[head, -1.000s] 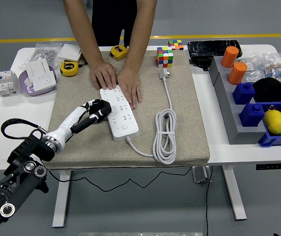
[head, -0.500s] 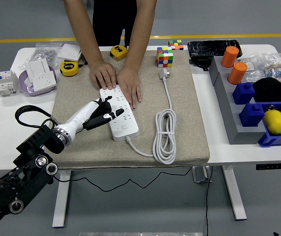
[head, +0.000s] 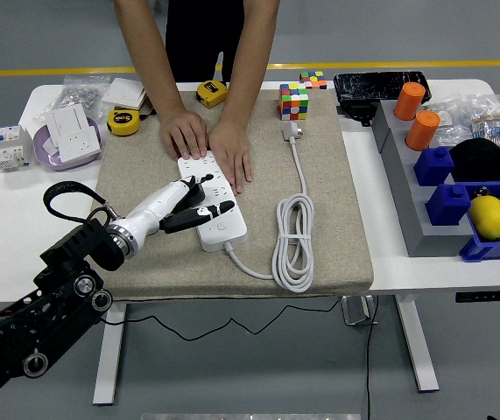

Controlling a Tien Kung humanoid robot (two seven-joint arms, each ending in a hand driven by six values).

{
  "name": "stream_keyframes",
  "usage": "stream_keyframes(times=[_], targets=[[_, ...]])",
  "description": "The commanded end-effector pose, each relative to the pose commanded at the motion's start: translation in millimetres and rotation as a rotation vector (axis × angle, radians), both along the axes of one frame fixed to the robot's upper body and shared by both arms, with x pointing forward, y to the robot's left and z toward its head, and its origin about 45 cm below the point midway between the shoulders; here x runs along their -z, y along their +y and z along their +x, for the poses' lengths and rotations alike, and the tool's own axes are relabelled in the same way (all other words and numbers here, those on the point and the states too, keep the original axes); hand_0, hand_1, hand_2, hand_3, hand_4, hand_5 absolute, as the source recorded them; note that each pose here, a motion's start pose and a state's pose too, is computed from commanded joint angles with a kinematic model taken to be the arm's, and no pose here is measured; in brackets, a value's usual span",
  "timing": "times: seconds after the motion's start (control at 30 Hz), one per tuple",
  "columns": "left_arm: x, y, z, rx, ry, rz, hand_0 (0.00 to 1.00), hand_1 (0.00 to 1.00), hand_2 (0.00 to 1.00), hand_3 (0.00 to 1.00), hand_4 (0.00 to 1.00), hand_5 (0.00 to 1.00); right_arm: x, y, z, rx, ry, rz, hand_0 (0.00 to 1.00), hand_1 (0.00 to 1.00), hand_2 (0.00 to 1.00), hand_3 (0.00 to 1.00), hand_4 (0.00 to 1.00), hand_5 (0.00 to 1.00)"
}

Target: Pick up the plug,place it near the board,insert it into the board,press the button

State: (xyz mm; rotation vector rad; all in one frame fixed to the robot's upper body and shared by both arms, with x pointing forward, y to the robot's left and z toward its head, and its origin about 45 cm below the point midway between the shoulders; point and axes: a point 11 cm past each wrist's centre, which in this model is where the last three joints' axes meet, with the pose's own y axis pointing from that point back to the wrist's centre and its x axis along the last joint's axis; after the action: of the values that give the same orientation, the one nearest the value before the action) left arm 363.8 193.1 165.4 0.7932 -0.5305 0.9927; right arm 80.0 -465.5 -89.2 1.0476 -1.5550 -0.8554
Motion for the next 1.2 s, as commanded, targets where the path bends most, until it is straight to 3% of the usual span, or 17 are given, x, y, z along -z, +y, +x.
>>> stream_keyframes(times=[0.87, 1.0, 1.2], targets=[[-8.1, -29, 10.3, 0.081, -0.015, 0.042, 0.998, 0.988, 0.948, 0.946, 0.987, 0.998, -1.5, -1, 5.9, -0.002, -0.012, 0.000, 0.998, 0.797, 0.725, 0.735, 0.998, 0.761], [-13.4, -34, 11.6, 0.093, -0.033, 0.035, 0.998, 0.985, 0.945, 0.944, 0.985, 0.998, -1.8, -1, 6.7, -0.002, -0.013, 0.000, 0.998, 0.797, 0.724, 0.734, 0.998, 0.761], [-35.1, -24, 11.3, 0.058, -0.125, 0.036, 0.996, 0.982, 0.941, 0.924, 0.981, 0.998, -1.0, 0, 4.4, 0.004, -0.011, 0.001, 0.998, 0.797, 0.724, 0.734, 0.998, 0.762]])
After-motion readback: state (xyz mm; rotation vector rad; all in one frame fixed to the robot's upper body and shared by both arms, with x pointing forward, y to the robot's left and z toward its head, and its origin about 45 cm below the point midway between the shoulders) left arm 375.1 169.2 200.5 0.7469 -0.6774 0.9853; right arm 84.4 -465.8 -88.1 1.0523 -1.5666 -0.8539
